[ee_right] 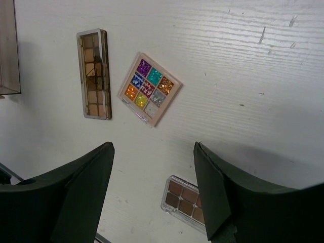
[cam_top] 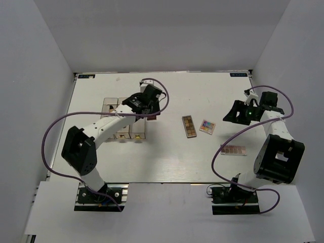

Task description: Organize the makeup

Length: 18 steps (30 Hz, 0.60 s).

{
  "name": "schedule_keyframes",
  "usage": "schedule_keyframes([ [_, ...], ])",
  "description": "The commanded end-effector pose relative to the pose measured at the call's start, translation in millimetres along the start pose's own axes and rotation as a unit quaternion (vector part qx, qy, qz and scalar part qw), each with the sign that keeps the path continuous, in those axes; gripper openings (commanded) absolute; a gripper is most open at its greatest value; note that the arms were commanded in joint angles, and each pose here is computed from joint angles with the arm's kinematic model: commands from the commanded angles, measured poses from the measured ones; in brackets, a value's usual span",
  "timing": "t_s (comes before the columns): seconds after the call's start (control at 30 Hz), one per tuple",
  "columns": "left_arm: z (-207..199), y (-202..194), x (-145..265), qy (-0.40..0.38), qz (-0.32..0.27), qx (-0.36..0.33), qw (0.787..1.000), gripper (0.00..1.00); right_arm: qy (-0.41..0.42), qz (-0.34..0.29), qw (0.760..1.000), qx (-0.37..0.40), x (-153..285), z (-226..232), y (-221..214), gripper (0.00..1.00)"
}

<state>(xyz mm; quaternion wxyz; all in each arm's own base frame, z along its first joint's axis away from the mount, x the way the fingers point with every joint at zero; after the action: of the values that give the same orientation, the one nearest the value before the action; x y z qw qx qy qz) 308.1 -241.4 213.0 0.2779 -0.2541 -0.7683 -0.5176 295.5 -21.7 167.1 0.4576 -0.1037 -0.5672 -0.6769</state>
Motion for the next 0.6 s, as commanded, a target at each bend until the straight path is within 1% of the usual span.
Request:
schedule_keyframes([
  [0.0,25,15,2,0.028,-0.015,0.002,0.999,0.12,0.023,0.001,0.999,0.023,1,10,-5,0.69],
  [0.07,44,19,-9,0.056,-0.012,0.009,0.998,0.13,0.029,0.007,0.999,0.032,-1,12,-7,0.70],
  [0.17,57,20,-18,0.064,-0.008,0.015,0.998,0.13,0.034,0.013,0.998,0.042,-2,14,-9,0.69],
  [0.33,80,17,-39,0.110,0.005,0.017,0.994,0.14,0.036,0.018,0.998,0.051,-4,16,-9,0.70],
  [0.43,82,17,-49,0.109,0.015,0.005,0.994,0.21,0.043,0.024,0.997,0.060,-6,19,-11,0.71],
  [0.47,81,15,-52,0.109,0.020,0.001,0.994,0.28,0.047,0.027,0.996,0.065,-7,21,-11,0.72],
  [0.53,81,17,-58,0.108,0.023,0.000,0.994,0.32,0.067,0.043,0.994,0.081,-9,22,-14,0.74],
  [0.57,81,16,-60,0.107,0.026,-0.004,0.994,0.40,0.082,0.050,0.992,0.084,-12,24,-16,0.75],
])
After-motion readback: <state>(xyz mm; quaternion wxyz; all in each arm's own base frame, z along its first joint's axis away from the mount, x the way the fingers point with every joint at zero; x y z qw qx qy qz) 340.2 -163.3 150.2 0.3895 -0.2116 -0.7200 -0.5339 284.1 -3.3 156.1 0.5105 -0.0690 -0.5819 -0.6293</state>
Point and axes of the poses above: each gripper's point midway between its finger pads, its own x axis back along the fingers, its own z axis along the line the jaws close on, y = z × x, the point moved 7 cm from there along x, back along the fingers, and after that the axes turned 14 degrees about x, right-handed, at the moved point
